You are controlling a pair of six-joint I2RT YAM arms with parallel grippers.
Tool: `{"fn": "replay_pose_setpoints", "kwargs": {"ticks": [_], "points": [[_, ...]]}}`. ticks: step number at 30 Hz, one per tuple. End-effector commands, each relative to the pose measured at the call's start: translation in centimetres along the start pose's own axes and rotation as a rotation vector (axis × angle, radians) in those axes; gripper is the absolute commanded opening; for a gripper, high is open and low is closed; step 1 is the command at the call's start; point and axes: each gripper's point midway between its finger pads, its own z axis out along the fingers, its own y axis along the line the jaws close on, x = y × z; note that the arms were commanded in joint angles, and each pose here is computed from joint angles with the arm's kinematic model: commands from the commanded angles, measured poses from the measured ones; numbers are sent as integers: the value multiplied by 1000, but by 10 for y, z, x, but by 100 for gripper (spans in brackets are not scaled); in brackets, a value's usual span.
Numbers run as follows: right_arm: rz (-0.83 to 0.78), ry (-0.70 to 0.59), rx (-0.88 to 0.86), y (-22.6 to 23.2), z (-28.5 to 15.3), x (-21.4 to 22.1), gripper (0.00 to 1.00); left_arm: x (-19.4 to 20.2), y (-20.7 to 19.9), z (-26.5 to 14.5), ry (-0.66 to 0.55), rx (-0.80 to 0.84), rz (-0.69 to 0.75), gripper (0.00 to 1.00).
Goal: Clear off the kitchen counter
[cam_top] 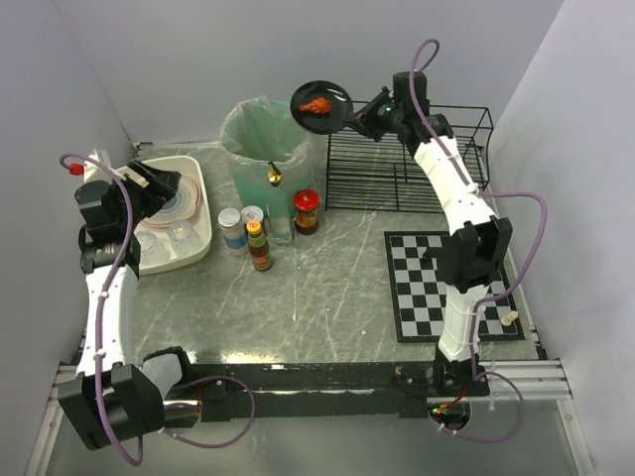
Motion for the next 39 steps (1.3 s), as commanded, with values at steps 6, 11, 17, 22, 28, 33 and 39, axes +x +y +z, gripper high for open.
{"fn": "replay_pose_setpoints", "kwargs": {"ticks": [6, 11, 17, 22, 28, 33, 39], "points": [[-53, -210, -120, 74, 15, 3, 0, -7, -1, 1, -20, 20, -18, 85], [-110, -291, -99, 78, 30, 6, 0, -7, 0, 1, -20, 20, -17, 85], [-243, -359, -110, 84, 45, 1, 0, -6, 2, 2, -16, 17, -16, 84], [-389, -445, -115, 90, 33, -8, 0, -1, 2, 5, 5, 24, -27, 84], [-596, -530, -113, 101, 24, -8, 0, 2, 3, 6, 14, 29, -34, 84], [-760, -624, -127, 122, 13, 3, 0, 2, 3, 6, 15, 30, -33, 84], [-885, -779, -157, 149, -16, 7, 0, 2, 2, 6, 16, 31, -31, 84]]}}
